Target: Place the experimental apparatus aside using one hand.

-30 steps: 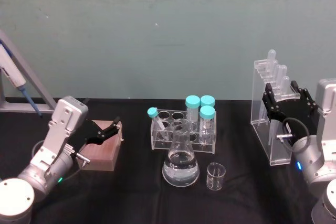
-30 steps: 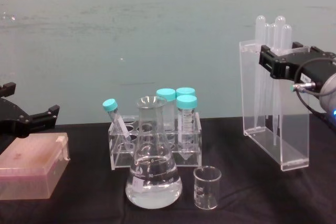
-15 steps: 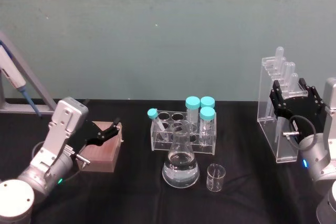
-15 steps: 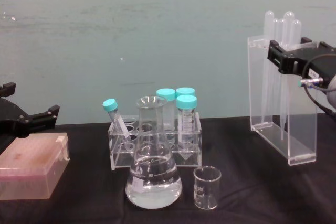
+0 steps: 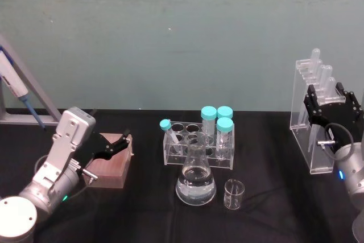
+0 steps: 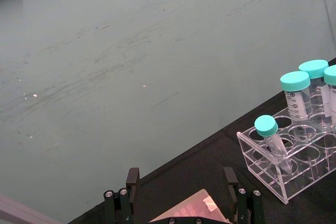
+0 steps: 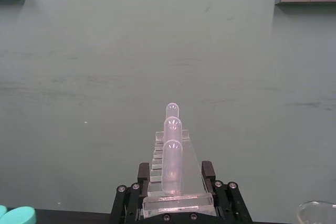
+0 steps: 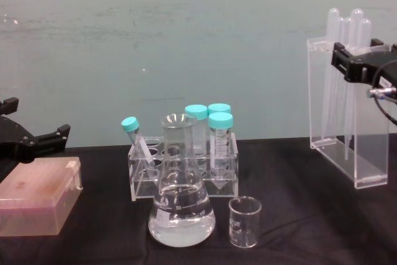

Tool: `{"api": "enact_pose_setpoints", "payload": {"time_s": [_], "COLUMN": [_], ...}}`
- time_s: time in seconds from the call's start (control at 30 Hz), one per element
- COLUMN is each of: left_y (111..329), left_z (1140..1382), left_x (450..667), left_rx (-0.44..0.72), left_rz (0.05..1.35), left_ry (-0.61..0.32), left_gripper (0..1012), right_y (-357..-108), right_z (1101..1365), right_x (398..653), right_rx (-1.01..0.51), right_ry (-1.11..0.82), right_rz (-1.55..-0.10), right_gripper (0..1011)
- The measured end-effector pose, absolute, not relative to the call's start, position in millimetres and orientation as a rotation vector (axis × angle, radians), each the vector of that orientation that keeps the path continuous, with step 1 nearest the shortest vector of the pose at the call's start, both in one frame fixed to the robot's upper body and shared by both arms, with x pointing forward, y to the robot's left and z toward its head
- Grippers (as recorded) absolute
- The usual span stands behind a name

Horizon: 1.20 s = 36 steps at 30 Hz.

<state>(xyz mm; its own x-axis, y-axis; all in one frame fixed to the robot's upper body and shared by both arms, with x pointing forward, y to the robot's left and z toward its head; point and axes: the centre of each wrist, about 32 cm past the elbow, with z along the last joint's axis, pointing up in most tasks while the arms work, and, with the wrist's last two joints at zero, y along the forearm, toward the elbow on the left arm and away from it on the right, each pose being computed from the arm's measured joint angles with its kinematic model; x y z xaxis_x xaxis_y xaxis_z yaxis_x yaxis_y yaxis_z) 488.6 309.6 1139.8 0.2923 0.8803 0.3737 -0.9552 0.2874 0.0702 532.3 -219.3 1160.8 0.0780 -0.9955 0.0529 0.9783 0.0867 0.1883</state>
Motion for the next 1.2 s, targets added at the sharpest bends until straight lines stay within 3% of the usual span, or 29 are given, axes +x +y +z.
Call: {"api": "enact_pose_setpoints", "payload": {"time_s": [1.2], "left_y": [310], "left_z": [1140], "left_x": [489], "left_rx": [0.304], "left_rz": [1.248], "left_ry": [-0.285], "left_gripper": [1000], "right_y": [-273], "right_z": [1158], "right_x": [534], "right_rx": [0.128], "right_ry": [-0.194], "right_rz": [-1.538], "right_gripper": [613]}}
